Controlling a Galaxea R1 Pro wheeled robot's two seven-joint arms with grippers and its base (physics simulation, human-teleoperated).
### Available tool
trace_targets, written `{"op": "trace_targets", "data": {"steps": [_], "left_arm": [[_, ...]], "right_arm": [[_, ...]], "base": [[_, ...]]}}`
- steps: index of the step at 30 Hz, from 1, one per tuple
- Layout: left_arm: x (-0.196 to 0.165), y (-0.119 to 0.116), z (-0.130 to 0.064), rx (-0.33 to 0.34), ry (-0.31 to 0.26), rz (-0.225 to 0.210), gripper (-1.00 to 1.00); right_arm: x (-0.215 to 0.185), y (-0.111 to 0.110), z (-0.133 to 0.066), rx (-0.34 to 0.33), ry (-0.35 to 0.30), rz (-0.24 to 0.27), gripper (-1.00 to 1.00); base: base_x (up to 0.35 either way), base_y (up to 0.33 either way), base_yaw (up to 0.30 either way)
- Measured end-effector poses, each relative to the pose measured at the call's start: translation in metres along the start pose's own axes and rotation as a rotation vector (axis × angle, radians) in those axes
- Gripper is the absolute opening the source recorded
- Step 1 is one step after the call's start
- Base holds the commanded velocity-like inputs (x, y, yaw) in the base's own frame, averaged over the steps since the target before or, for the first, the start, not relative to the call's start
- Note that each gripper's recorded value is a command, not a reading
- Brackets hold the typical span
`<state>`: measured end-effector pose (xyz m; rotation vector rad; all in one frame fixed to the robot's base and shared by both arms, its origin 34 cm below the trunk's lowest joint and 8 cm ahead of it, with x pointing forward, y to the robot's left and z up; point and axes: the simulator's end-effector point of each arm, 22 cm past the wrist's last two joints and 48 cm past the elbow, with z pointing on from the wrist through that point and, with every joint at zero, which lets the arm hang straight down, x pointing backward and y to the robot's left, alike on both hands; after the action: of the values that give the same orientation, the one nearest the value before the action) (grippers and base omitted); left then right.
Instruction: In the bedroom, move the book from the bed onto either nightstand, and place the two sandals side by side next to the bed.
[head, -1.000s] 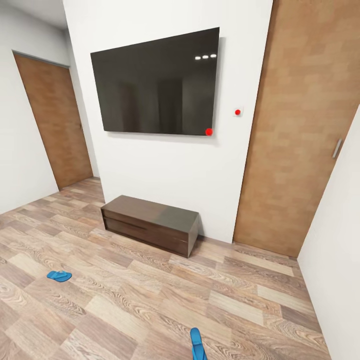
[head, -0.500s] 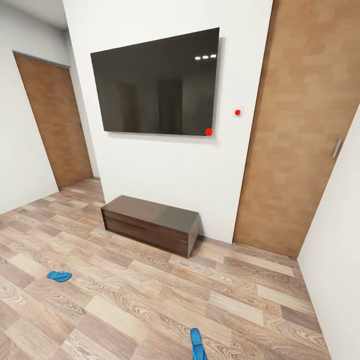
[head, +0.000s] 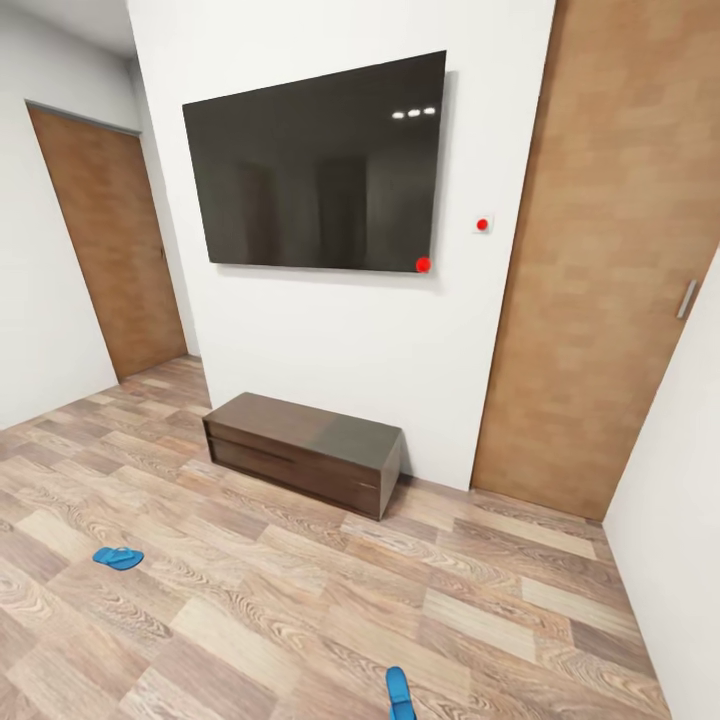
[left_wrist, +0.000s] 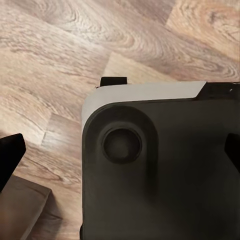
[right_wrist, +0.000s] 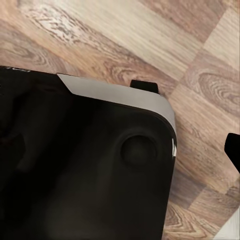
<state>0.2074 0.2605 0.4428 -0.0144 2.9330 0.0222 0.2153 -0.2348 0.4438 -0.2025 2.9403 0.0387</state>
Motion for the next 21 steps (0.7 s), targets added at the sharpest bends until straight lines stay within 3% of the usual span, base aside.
{"op": "trace_targets", "data": {"steps": [21], "left_arm": [[-0.0003,0.0002,0.0,0.0,-0.001,0.0,1.0]], "right_arm": [[-0.0002,0.0016,0.0,-0.002,0.0,-0.001,1.0]], "base": [[0.043,0.02,0.115]]}}
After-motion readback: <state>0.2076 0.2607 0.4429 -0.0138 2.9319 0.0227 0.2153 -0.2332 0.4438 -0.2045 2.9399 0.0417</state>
